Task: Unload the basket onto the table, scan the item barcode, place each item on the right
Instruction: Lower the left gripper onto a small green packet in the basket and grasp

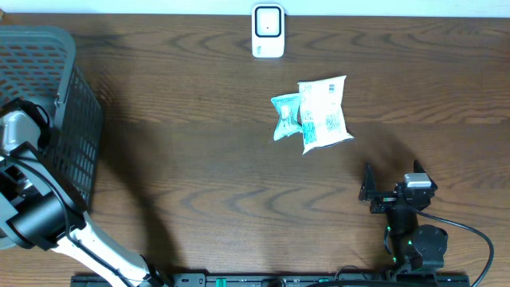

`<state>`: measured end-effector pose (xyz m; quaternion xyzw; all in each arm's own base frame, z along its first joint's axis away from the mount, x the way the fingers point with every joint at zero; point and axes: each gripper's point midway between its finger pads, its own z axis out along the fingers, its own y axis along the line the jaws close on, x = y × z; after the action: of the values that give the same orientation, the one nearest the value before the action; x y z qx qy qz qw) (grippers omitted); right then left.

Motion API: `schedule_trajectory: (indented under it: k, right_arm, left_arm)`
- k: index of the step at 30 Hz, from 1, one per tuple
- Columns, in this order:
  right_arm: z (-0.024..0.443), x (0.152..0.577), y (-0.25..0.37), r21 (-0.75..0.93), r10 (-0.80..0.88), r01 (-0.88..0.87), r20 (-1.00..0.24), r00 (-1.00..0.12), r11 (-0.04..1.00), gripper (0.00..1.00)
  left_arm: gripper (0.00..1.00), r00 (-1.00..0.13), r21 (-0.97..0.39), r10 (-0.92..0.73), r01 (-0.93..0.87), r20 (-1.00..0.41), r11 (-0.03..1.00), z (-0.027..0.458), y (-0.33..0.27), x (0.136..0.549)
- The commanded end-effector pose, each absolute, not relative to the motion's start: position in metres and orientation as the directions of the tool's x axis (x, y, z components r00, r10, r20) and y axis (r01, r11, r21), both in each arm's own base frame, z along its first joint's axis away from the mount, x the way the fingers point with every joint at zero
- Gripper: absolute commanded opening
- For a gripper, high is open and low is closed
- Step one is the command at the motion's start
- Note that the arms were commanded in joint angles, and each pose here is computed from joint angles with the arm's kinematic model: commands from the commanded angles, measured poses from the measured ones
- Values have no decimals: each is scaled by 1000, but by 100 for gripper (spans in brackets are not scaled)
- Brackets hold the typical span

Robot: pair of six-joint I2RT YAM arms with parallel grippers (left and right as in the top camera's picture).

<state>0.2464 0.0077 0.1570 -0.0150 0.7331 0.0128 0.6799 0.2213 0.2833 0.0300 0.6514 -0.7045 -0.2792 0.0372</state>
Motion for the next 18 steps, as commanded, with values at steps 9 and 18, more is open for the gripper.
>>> schedule_trajectory:
  k: [9, 18]
  right_arm:
    - [156, 246, 10, 16, 12, -48, -997, -77, 999, 99]
    - [156, 246, 10, 16, 12, -48, -997, -77, 999, 99]
  left_arm:
    - [42, -195, 464, -981, -868, 11, 177, -23, 235, 208]
    - [40, -206, 380, -978, -907, -21, 183, 12, 243, 230]
